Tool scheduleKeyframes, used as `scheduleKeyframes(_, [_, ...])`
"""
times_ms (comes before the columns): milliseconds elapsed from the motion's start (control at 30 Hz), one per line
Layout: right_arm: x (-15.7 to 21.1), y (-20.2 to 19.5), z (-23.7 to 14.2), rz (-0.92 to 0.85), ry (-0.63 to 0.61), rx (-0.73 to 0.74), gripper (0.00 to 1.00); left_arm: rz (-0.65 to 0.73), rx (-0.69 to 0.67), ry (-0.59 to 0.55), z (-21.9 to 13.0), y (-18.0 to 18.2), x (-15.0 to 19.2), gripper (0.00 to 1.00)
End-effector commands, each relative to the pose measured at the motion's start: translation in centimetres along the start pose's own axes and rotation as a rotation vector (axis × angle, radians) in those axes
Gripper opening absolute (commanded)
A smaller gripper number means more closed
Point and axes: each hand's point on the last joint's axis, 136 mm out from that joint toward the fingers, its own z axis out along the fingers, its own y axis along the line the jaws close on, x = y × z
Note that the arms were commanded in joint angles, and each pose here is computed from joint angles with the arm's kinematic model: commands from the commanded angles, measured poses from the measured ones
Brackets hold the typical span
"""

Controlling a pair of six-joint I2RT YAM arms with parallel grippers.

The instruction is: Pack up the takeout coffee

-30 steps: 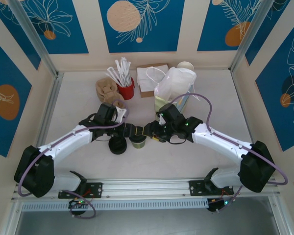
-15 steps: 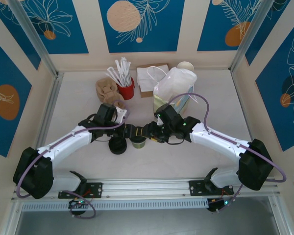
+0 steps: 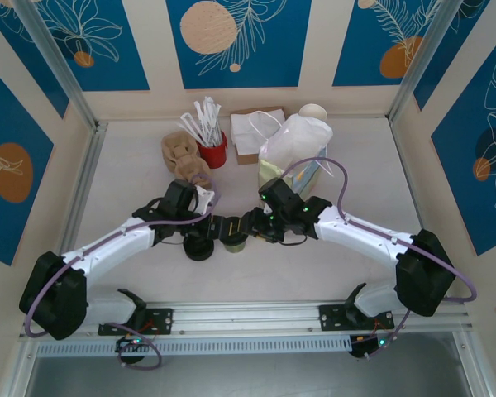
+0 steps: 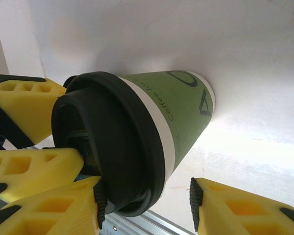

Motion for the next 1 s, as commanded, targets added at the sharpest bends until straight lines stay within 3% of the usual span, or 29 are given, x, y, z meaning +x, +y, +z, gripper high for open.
scheduleKeyframes(0, [-0.2, -0.6, 0.1, 0.003, -0.018, 0.054, 0.51, -0.014, -0.004, 0.018, 0.4, 0.2, 0.9, 0.55])
scheduleKeyframes(967, [0.0, -4.1, 0.5, 0.038, -0.054, 0.232, 0.46, -0.041, -0.011, 0.031, 1.1, 1.1, 2.0, 0.55])
